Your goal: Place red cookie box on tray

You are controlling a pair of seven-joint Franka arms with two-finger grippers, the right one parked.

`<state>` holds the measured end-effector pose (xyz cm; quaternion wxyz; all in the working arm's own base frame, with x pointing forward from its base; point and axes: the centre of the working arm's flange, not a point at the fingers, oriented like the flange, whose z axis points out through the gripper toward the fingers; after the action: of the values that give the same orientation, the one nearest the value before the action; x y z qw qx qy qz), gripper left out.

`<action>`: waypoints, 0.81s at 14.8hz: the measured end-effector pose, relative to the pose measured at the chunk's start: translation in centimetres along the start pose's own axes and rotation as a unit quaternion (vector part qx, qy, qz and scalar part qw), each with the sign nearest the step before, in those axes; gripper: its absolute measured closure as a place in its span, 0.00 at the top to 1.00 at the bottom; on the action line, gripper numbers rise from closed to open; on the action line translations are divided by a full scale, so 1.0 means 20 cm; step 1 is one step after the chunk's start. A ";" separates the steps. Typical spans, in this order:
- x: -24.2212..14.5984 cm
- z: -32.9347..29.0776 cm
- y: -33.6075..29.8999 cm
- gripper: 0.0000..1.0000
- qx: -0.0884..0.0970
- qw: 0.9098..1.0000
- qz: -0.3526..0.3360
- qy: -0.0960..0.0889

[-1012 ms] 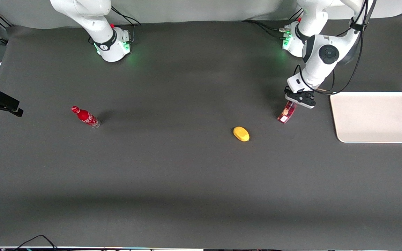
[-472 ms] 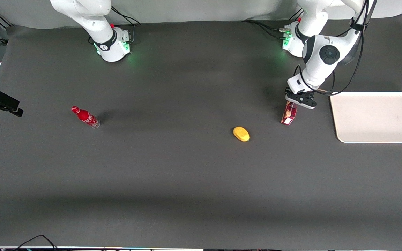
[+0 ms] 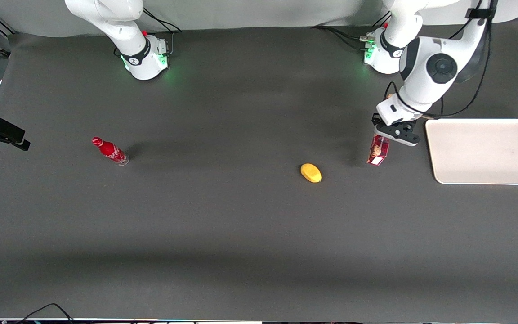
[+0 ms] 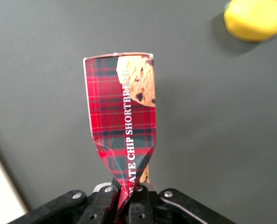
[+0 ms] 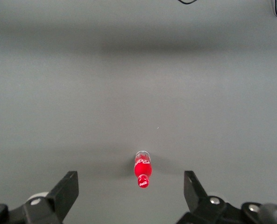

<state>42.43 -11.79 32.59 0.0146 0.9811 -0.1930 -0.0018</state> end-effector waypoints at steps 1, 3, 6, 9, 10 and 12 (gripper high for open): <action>0.05 -0.11 -0.01 0.07 -0.003 1.000 -0.004 -0.004; 0.14 -0.34 -0.05 0.07 -0.010 1.000 -0.010 -0.008; 0.24 -0.68 -0.08 0.07 -0.018 1.000 -0.011 -0.009; 0.27 -1.00 -0.24 0.07 -0.024 0.999 -0.037 0.009; 0.25 -1.09 -0.34 0.07 -0.028 0.998 -0.054 0.013; 0.19 -1.22 -0.55 0.07 -0.034 0.995 -0.092 0.019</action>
<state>50.31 -2.31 56.64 0.0509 0.9935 -0.1013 0.0091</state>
